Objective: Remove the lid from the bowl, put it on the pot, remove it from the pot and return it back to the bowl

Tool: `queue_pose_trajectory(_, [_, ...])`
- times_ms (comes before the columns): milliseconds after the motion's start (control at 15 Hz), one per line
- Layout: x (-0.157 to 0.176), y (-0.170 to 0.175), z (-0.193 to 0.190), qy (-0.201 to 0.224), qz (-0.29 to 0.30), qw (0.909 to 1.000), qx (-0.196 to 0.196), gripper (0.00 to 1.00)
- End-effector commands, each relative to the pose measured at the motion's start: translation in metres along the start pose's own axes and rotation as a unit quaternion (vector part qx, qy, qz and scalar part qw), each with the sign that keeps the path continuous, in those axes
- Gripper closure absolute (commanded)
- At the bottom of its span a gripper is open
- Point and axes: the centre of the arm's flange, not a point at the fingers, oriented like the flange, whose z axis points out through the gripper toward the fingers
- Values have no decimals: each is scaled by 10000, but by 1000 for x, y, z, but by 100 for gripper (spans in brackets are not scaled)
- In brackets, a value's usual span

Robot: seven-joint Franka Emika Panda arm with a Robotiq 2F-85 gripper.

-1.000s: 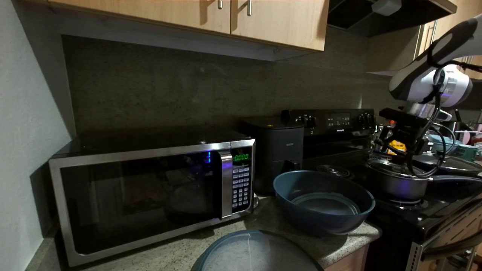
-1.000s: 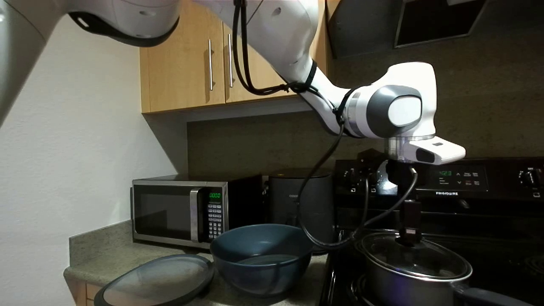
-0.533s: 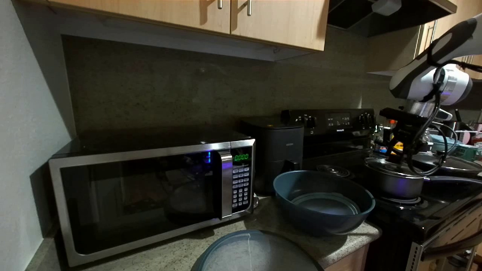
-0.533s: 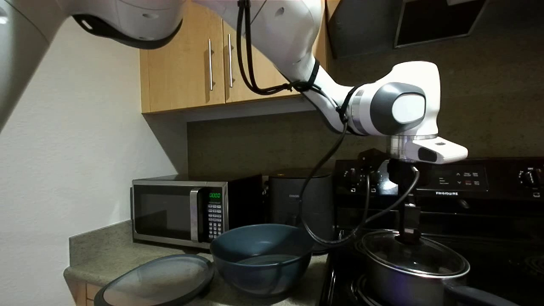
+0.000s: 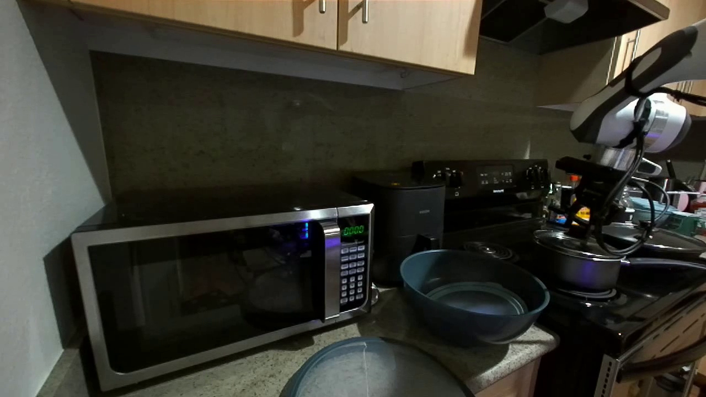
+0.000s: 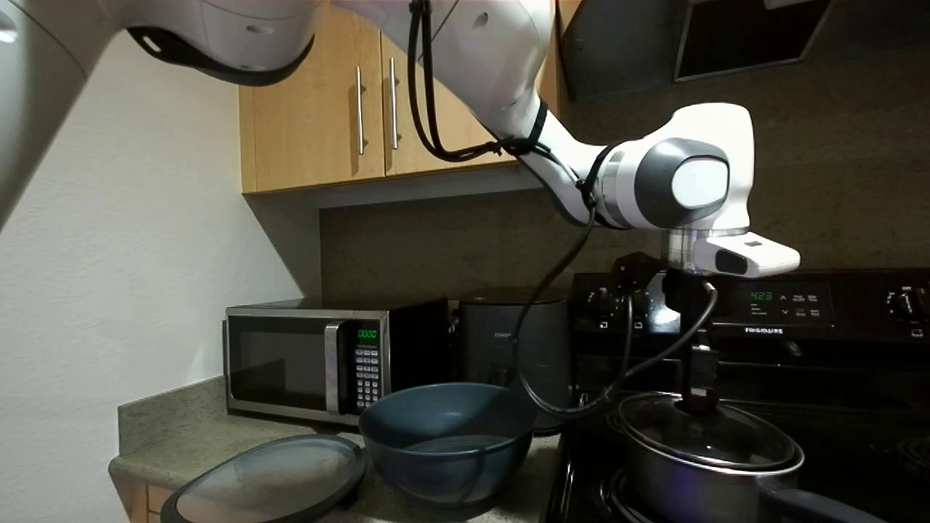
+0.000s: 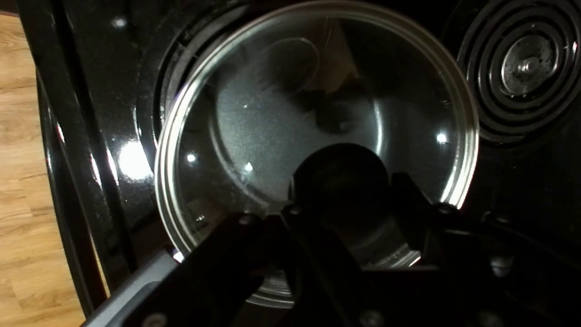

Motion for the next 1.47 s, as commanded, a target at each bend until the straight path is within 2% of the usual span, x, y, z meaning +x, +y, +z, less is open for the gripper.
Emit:
queue_pose_trajectory(0, [-25,-2,-45,164,-215,9985,485,78])
queue_pose_trajectory(267, [-64,-12,-102,456,-641,9886,1287,78])
queue_pose_trajectory(333, [-37,-29,-72,387,-405,9941,929,78])
queue_pose_trajectory(400, [-44,-30,-83,384,-453,9930,1018,53])
queue_pose_trajectory(667, [-37,-27,-66,346,-398,9949,857,53])
queue_pose_trajectory(733, [-38,-29,-63,319,-423,9950,845,78])
queue_pose_trajectory(867, [-57,-39,-48,334,-726,9944,694,78])
queue_pose_trajectory(1000, [-92,-50,-25,425,-1191,9912,394,78])
queue_pose_trajectory(1200, [-152,-63,13,616,-1999,9778,-115,78])
queue_pose_trajectory(1400, [-208,-65,46,883,-2889,9517,-546,78])
